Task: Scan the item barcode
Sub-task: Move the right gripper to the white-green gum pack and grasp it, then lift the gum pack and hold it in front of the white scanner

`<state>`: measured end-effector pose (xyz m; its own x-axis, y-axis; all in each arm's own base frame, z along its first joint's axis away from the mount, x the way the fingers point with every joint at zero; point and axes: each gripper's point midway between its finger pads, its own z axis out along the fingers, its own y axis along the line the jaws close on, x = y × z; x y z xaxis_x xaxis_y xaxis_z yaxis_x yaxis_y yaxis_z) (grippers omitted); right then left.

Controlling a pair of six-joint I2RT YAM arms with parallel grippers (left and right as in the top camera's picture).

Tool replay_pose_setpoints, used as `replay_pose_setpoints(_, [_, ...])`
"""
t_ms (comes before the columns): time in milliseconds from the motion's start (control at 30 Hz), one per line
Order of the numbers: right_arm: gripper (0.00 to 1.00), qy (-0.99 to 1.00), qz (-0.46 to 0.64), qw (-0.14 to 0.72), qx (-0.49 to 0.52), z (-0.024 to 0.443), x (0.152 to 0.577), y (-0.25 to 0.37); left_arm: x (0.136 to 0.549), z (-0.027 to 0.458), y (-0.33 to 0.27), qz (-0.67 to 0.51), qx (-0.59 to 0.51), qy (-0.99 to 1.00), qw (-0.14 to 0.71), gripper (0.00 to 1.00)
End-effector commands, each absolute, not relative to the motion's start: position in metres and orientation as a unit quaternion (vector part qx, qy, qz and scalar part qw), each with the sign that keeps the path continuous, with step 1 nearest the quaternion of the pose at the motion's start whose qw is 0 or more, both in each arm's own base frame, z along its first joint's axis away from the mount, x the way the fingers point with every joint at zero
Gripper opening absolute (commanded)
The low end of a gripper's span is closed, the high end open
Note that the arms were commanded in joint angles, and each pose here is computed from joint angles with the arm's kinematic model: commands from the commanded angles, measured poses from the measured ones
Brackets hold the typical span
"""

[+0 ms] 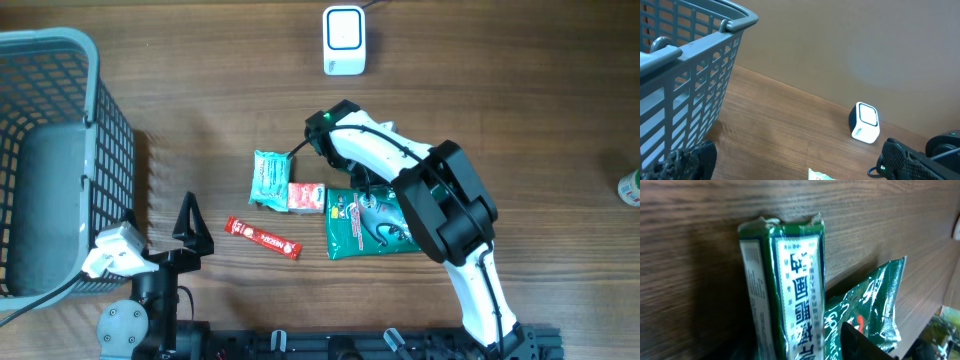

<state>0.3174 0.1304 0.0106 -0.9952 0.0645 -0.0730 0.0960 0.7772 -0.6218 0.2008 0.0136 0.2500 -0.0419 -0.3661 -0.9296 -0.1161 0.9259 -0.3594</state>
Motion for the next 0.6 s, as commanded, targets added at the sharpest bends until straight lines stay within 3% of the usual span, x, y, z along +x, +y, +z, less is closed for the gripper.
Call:
replay_pose_setpoints(0, [0.49,0.937,-0.344,0.010,0.061,-0.005,0.310,0.129,0.200,0.251,0.013,-0.089,-0.162,0.715,0.675,1.00])
replay_pose_setpoints(333, [0.31,0.940,-0.335,-0.006,0.065,-0.003,0.305,0.132,0.200,0.251,0.013,-0.089,-0.162,0.715,0.675,1.00])
replay_pose_setpoints(567, [0.26,0.922,-0.383,0.000,0.046,0.045,0.317,0.122,0.200,0.251,0.013,-0.089,-0.162,0.715,0.675,1.00])
